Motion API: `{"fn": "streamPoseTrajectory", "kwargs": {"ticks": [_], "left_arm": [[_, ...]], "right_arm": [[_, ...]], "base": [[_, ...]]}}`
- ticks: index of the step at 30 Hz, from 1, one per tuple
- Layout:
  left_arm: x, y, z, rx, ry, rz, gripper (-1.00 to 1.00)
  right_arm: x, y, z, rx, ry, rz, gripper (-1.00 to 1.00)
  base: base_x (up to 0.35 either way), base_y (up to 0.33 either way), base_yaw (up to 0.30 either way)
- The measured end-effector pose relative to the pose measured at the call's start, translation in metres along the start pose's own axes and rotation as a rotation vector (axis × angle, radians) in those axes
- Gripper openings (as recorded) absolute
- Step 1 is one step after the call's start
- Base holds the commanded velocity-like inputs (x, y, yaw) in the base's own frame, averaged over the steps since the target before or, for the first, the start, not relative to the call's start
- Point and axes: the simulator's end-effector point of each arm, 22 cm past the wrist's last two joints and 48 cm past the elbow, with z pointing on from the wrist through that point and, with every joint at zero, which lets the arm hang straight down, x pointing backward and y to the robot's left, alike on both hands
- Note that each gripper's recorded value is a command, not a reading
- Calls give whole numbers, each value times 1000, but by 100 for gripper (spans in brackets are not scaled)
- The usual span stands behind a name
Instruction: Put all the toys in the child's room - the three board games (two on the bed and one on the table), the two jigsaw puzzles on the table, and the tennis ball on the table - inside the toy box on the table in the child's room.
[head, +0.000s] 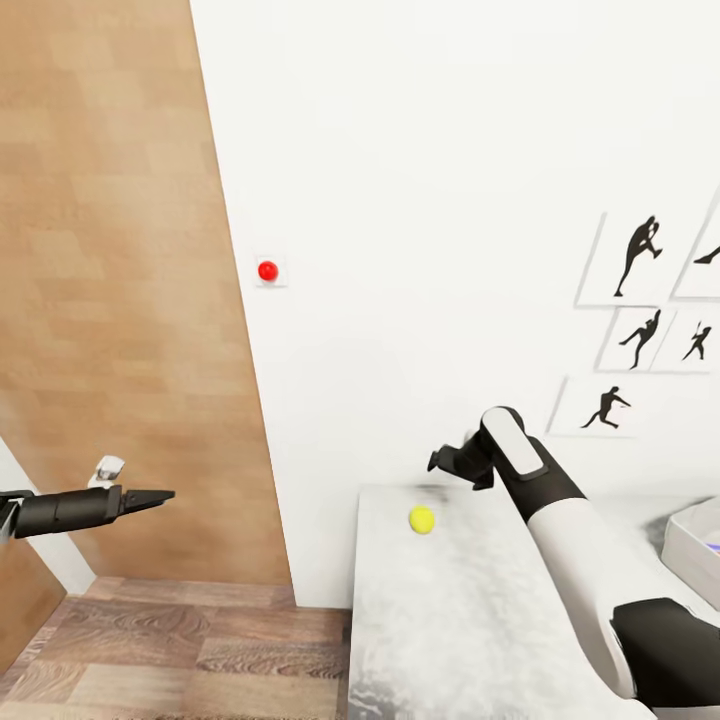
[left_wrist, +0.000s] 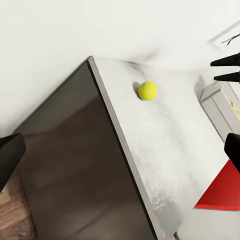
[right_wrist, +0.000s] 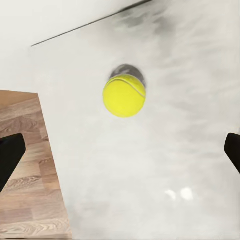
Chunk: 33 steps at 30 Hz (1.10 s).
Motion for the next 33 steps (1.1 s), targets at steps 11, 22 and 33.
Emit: {"fn": "streamPoseTrajectory", "kwargs": {"ticks": [11,22,33], "left_arm": [[9,2,16,14,18,-16,100],[14,9,22,13,30,-29,100],[20,16,27,6,43,-43,100]], "right_arm": [[0,-1,14,21,70,23,100],[-11,4,16,9,79,28,100],[-17,7,20,37,71,-15,100]], "base": [[0,0,0],[0,0,0],[0,0,0]]}}
